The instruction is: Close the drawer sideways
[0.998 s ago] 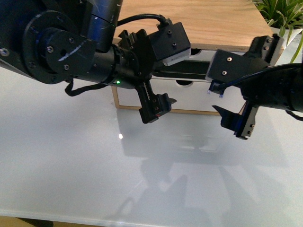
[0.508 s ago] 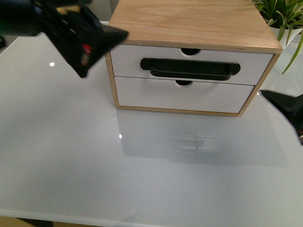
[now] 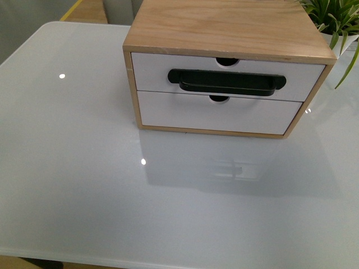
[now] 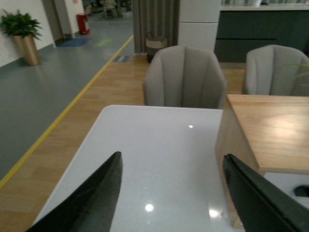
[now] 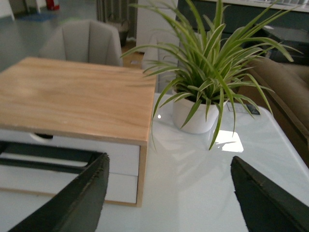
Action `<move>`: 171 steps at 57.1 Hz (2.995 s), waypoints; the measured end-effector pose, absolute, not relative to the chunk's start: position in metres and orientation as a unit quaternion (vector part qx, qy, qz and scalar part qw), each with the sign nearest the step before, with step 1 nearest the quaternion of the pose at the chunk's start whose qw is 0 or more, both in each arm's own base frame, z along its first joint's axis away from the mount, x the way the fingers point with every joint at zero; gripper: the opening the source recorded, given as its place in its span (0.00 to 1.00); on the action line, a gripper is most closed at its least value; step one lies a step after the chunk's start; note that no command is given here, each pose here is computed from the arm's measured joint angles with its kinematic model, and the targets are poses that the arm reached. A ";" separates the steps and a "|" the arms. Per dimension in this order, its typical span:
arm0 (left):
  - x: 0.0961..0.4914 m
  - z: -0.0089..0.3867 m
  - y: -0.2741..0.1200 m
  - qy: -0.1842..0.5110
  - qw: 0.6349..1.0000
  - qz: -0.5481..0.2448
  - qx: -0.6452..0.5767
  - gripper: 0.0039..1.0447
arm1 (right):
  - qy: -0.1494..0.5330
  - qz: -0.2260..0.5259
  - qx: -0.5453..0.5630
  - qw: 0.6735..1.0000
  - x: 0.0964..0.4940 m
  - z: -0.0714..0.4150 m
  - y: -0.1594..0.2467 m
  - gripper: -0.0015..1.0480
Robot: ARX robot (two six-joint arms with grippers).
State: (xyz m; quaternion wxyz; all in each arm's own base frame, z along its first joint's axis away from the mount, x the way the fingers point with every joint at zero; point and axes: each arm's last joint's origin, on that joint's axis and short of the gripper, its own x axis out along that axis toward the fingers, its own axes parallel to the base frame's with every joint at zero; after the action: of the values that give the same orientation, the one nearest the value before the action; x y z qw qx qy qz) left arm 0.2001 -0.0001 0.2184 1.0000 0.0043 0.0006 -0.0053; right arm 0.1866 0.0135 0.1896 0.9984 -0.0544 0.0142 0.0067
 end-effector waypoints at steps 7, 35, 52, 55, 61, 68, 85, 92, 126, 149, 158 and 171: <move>0.181 0.203 0.000 0.004 1.000 -0.001 0.003 0.30 | 0.005 0.009 -0.015 1.000 0.170 0.184 0.004 0.40; 0.139 0.178 0.000 0.004 1.000 0.000 0.001 0.01 | -0.003 0.002 -0.005 1.000 0.136 0.169 0.000 0.02; 0.127 0.171 0.000 -0.006 1.000 0.000 0.001 0.01 | -0.008 0.001 -0.005 1.000 0.123 0.172 0.000 0.02; 0.125 0.171 0.000 -0.007 1.000 0.000 0.001 0.01 | -0.008 0.001 -0.005 1.000 0.121 0.172 0.000 0.02; 0.121 0.172 0.000 -0.008 1.000 0.000 0.001 0.01 | -0.009 0.001 -0.005 1.000 0.118 0.173 0.000 0.02; 0.117 0.172 0.000 -0.009 1.000 0.000 0.001 0.01 | -0.009 0.001 -0.005 1.000 0.114 0.173 0.000 0.02; 0.109 0.172 0.000 -0.009 1.000 0.000 0.001 0.01 | 0.007 0.002 -0.005 1.000 0.102 0.168 0.000 0.02; 0.101 0.167 0.000 0.009 1.000 0.000 0.001 0.01 | -0.006 0.001 -0.005 1.000 0.097 0.169 0.000 0.02; 0.097 0.169 0.000 -0.006 1.000 0.000 0.001 0.62 | -0.007 0.001 -0.005 1.000 0.097 0.169 0.000 0.58; 0.097 0.169 0.000 -0.006 1.000 0.000 0.001 0.92 | -0.007 0.001 -0.005 1.000 0.097 0.169 0.000 0.91; 0.097 0.169 0.000 -0.006 1.000 0.000 0.001 0.92 | -0.007 0.001 -0.005 1.000 0.097 0.169 0.000 0.91; 0.097 0.169 0.000 -0.006 1.000 0.000 0.001 0.92 | -0.007 0.001 -0.005 1.000 0.097 0.169 0.000 0.91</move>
State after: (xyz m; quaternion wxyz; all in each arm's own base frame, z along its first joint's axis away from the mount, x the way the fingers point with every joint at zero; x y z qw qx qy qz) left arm 0.0971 0.0000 0.1687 1.0000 0.0010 -0.0056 0.0002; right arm 0.0970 0.0003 0.1692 1.0000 -0.0050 -0.0066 0.0013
